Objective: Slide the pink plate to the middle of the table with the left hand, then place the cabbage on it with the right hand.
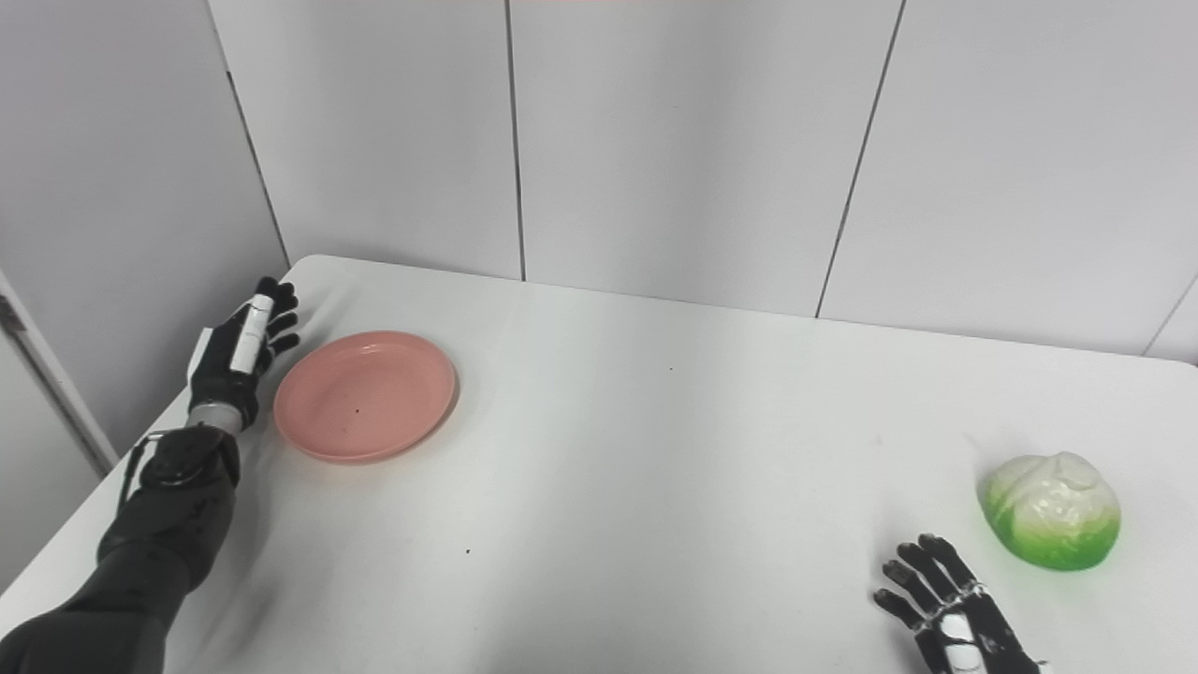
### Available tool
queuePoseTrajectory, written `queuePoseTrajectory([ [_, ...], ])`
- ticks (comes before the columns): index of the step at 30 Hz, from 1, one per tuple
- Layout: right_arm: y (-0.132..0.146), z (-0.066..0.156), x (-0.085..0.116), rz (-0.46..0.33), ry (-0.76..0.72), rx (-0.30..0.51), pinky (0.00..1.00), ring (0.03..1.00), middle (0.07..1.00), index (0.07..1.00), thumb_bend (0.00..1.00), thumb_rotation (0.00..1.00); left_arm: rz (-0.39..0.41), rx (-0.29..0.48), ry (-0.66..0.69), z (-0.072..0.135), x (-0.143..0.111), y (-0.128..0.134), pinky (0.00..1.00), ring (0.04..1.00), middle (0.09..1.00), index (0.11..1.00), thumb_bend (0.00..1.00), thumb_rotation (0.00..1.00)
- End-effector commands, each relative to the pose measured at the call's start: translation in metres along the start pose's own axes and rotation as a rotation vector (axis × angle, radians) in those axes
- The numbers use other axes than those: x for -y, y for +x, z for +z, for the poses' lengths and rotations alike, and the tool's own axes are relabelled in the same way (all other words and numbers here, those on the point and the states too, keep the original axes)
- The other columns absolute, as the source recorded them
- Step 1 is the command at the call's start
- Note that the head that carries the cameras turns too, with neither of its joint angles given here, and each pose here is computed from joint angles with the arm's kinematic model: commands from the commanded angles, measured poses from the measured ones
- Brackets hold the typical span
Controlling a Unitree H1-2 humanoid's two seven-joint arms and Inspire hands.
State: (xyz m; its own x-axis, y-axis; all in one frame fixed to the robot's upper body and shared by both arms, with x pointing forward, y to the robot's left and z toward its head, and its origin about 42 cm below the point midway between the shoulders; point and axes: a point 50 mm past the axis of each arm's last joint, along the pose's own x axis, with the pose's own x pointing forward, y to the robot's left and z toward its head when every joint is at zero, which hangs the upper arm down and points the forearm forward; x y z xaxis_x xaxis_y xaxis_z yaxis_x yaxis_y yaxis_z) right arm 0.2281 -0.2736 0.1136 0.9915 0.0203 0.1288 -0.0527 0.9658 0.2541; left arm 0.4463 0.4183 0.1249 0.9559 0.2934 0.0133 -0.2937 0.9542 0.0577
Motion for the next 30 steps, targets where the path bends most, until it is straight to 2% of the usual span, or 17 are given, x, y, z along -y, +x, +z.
queuePoseTrajectory([
  [1, -0.021, -0.001, 0.003, -0.012, -0.009, -0.033, 0.76, 0.808, 0.811, 0.793, 0.80, 0.64, -0.050, -0.012, -0.015, -0.003, 0.013, -0.002, 0.79, 0.844, 0.818, 0.758, 0.96, 0.79],
  [3, -0.021, -0.001, 0.002, -0.008, -0.017, -0.035, 0.76, 0.806, 0.812, 0.794, 0.80, 0.65, -0.050, -0.032, -0.023, -0.013, 0.016, -0.009, 0.78, 0.847, 0.819, 0.759, 0.97, 0.80],
  [6, -0.021, -0.001, -0.001, -0.007, -0.009, -0.038, 0.76, 0.807, 0.811, 0.793, 0.81, 0.64, -0.052, -0.053, -0.072, -0.022, 0.022, -0.017, 0.79, 0.848, 0.827, 0.767, 0.92, 0.80],
  [8, -0.021, 0.000, -0.003, -0.008, -0.008, -0.038, 0.76, 0.808, 0.809, 0.792, 0.81, 0.63, -0.062, -0.062, -0.129, -0.024, 0.027, -0.020, 0.78, 0.857, 0.837, 0.774, 0.92, 0.80],
  [14, -0.019, -0.001, -0.008, -0.016, -0.007, -0.044, 0.76, 0.801, 0.807, 0.795, 0.80, 0.65, -0.088, -0.076, -0.196, -0.022, 0.045, -0.025, 0.77, 0.849, 0.835, 0.775, 0.95, 0.82],
  [19, -0.021, -0.001, -0.012, -0.017, -0.022, -0.055, 0.76, 0.804, 0.806, 0.797, 0.78, 0.67, -0.145, -0.065, -0.196, -0.020, 0.055, -0.032, 0.74, 0.864, 0.855, 0.781, 0.91, 0.84],
  [23, -0.021, -0.001, -0.015, -0.010, -0.043, -0.054, 0.76, 0.801, 0.808, 0.804, 0.77, 0.69, -0.193, -0.063, -0.241, -0.016, 0.058, -0.035, 0.78, 0.893, 0.878, 0.804, 0.89, 0.85],
  [30, -0.019, 0.002, -0.031, 0.000, -0.055, -0.065, 0.75, 0.800, 0.806, 0.801, 0.79, 0.69, -0.195, -0.090, -0.349, -0.010, 0.069, -0.039, 0.78, 0.889, 0.875, 0.811, 0.87, 0.85],
])
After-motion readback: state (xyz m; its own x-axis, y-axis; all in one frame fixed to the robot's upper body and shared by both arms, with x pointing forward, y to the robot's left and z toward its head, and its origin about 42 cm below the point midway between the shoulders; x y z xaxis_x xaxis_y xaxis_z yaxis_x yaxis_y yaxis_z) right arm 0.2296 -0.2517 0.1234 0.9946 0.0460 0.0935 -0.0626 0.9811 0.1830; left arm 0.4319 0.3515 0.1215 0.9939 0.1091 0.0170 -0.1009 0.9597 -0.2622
